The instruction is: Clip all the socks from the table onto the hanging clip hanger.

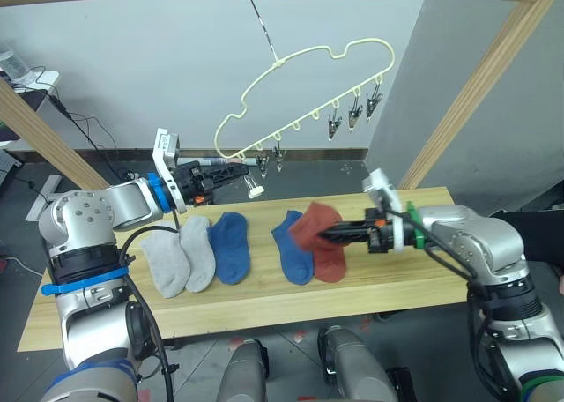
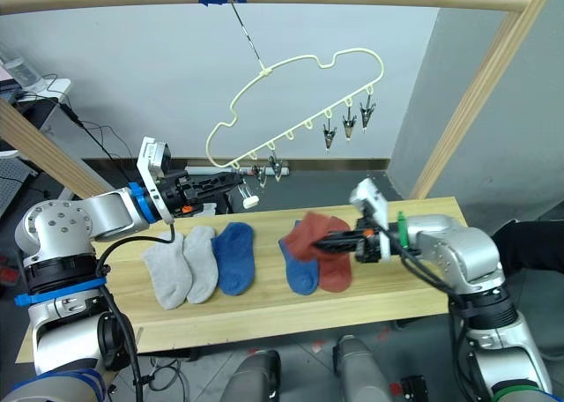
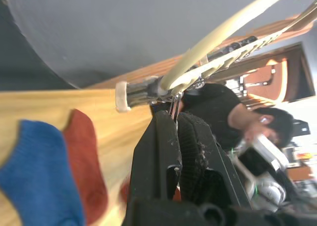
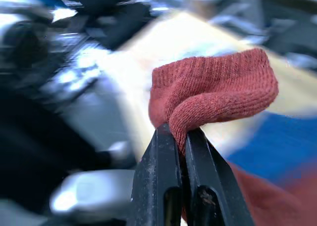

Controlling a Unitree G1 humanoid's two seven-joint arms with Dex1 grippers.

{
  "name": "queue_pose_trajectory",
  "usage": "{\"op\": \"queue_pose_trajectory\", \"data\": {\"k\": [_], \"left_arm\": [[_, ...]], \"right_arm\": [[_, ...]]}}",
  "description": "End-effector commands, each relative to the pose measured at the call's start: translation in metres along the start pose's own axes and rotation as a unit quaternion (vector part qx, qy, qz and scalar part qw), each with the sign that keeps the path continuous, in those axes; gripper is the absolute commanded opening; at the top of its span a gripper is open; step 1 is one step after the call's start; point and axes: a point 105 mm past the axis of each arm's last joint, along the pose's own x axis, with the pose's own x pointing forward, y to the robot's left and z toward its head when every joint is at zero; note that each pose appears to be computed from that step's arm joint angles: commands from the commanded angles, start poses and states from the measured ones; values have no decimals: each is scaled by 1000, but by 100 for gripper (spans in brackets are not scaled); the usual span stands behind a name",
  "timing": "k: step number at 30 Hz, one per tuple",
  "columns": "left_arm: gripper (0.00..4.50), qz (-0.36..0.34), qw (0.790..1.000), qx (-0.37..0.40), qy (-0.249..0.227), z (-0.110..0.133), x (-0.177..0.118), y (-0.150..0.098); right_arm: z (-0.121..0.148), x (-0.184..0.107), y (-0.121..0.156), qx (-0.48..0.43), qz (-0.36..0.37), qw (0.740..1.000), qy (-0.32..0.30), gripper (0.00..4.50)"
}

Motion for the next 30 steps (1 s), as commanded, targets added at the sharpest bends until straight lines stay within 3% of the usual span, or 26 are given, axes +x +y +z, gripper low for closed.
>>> {"op": "queue_pose_trajectory", "data": {"k": [1, 4, 10, 30], "left_arm": [[0, -12, 1000, -12, 12, -3, 0, -5], [0, -19, 1000, -16, 16, -5, 2, -8], [0, -20, 999, -20, 15, -6, 3, -10], [0, -19, 1000, -12, 19, -8, 4, -11]], "right_arm": [[10, 19, 14, -19, 30, 999, -6, 2], [20, 38, 6, -37, 20, 999, -21, 2], [36, 45, 3, -49, 28, 998, -39, 2], [47, 49, -20, -63, -16, 996, -68, 2]]}}
